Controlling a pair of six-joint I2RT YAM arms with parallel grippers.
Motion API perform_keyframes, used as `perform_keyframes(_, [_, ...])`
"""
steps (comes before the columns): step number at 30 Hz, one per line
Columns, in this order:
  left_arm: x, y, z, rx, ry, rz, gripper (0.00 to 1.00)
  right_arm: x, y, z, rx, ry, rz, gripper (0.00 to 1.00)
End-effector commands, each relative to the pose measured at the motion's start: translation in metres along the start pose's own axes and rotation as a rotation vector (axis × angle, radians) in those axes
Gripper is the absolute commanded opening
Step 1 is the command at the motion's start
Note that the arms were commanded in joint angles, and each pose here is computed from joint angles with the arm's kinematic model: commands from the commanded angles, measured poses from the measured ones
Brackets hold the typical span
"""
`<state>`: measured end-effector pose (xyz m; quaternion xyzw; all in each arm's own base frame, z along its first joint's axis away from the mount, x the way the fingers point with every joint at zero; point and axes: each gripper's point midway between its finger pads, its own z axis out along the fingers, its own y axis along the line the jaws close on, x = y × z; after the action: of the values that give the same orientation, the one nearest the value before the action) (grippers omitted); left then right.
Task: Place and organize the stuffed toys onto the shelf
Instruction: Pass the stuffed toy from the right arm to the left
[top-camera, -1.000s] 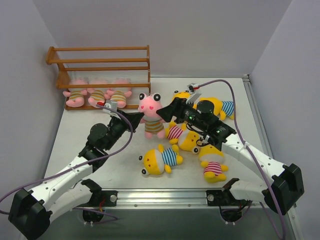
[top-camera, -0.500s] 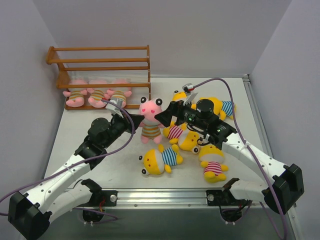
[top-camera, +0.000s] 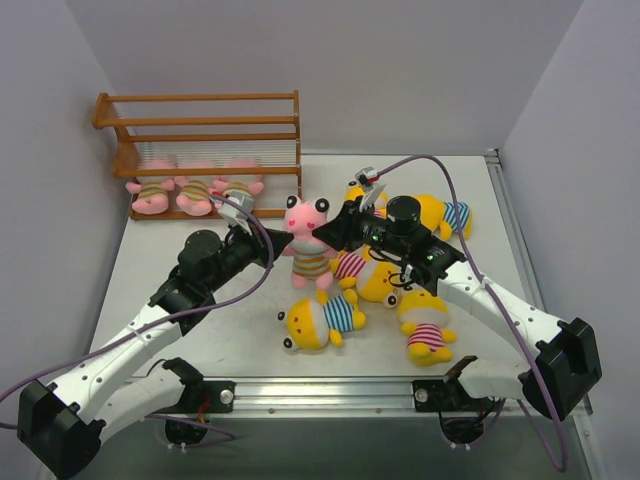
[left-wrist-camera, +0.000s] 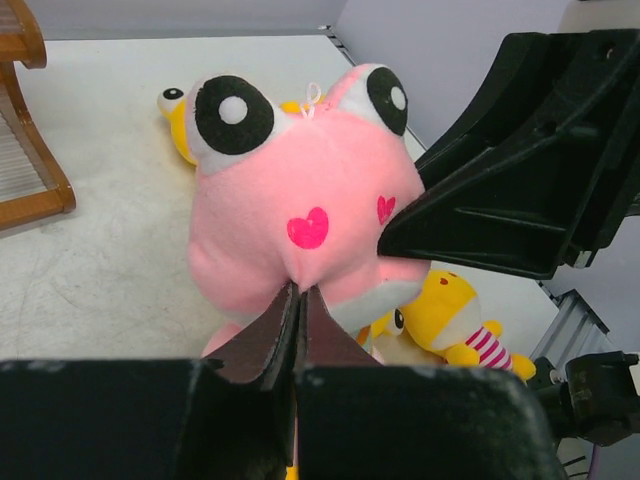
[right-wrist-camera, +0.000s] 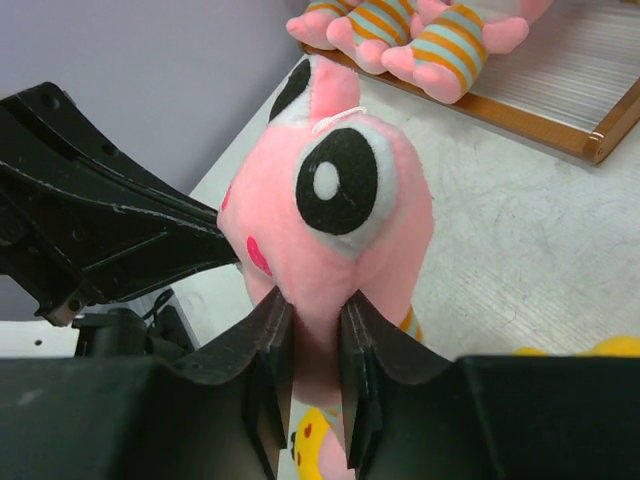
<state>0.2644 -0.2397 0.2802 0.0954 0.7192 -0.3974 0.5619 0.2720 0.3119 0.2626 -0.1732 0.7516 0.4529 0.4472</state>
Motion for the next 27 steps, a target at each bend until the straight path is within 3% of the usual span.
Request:
perform_keyframes(1, [-0.022, -0.012, 0.000, 0.028, -0.040, 0.031, 0.02, -0.025, 0.024, -0.002, -0.085, -0.080, -0.038, 0.18])
perform_keyframes(2, [-0.022, -0.010, 0.000, 0.016, -0.043, 0.033, 0.03, -0.026, 0.024, -0.003, -0.083, -0.085, -0.037, 0.07])
perform_keyframes(4, [-0.026, -0.003, -0.003, -0.029, -0.060, 0.033, 0.21, -0.029, 0.025, -0.004, -0.080, -0.096, -0.032, 0.00])
perform_keyframes(8, [-0.036, 0.001, -0.013, -0.066, -0.102, 0.037, 0.55, -0.041, 0.024, -0.006, -0.060, -0.137, -0.009, 0.00])
perform_keyframes(9, [-0.038, 0.001, -0.016, -0.071, -0.106, 0.040, 0.55, -0.043, 0.023, -0.007, -0.054, -0.145, -0.010, 0.00])
perform_keyframes(10, [-0.037, 0.001, -0.017, -0.075, -0.105, 0.041, 0.64, -0.046, 0.025, -0.008, -0.054, -0.156, 0.002, 0.00])
perform_keyframes(13, [-0.036, 0.007, -0.025, -0.110, -0.103, 0.045, 0.78, -0.054, 0.021, -0.010, -0.022, -0.190, 0.029, 0.00])
perform_keyframes(18, [-0.029, 0.014, -0.036, -0.140, -0.094, 0.041, 0.88, -0.063, 0.011, -0.013, 0.015, -0.241, 0.092, 0.00])
perform_keyframes(27, [0.017, 0.023, -0.039, -0.143, 0.000, 0.016, 0.90, -0.068, -0.006, -0.020, 0.030, -0.313, 0.233, 0.00])
